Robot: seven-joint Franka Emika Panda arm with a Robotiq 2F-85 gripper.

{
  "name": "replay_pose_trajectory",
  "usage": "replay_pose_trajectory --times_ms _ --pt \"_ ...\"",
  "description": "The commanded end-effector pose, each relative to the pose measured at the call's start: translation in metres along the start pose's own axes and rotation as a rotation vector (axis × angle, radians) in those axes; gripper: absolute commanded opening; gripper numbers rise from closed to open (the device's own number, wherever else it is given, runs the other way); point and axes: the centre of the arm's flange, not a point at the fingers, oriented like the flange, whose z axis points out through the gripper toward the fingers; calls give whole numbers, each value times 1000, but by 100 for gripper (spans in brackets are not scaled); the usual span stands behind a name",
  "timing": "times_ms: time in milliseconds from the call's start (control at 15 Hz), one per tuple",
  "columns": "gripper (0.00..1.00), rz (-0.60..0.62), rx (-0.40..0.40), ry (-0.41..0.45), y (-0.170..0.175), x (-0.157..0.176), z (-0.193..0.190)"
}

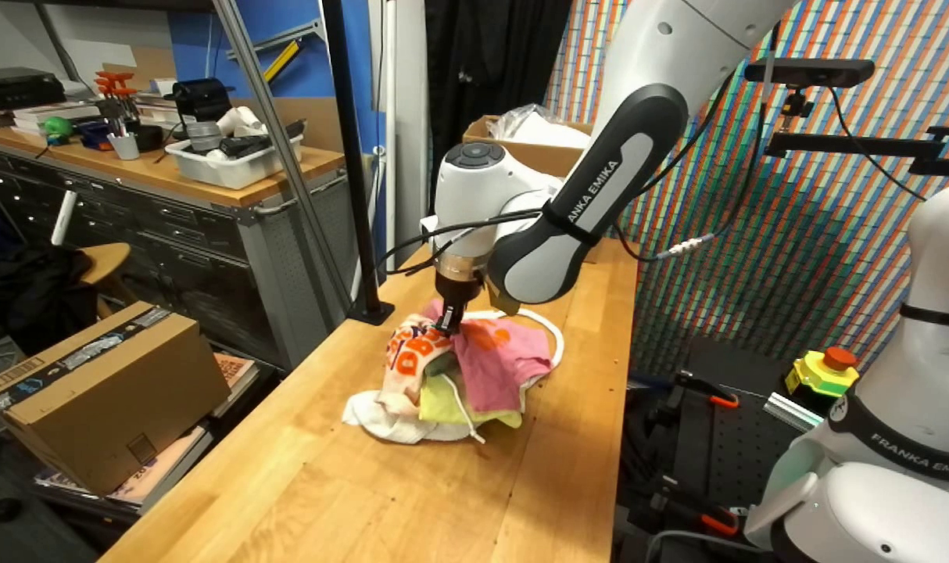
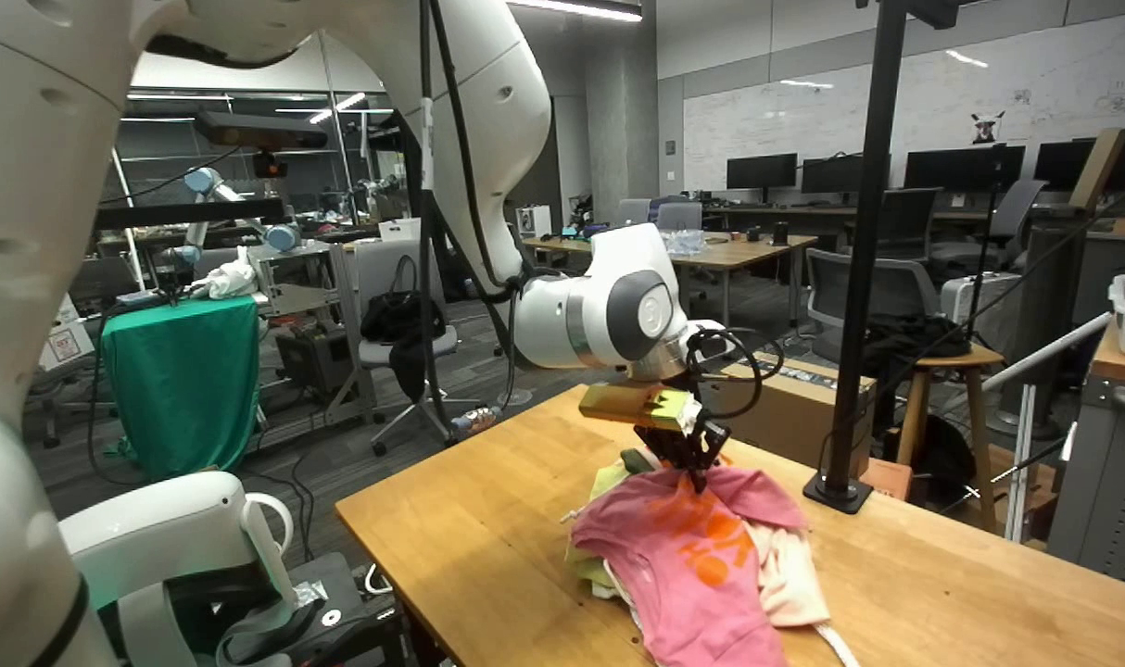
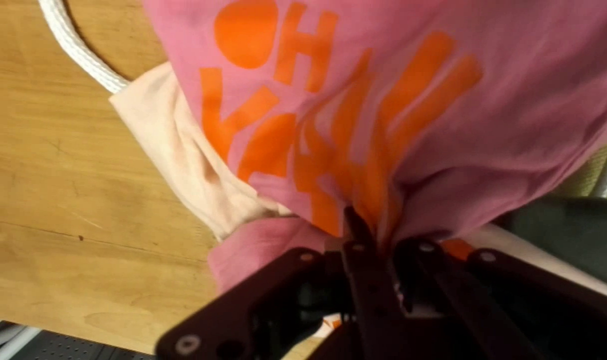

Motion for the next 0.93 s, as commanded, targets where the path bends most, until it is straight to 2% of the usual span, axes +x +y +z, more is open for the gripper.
replay_pose_trajectory --times_ms 0,333,600,867 --pt "9 8 -79 -27 6 -11 -37" --pt "9 33 -188 -19 27 -16 -71" --pt "8 97 -267 44 51 -14 -100" --pt "8 186 -308 119 79 -11 -134"
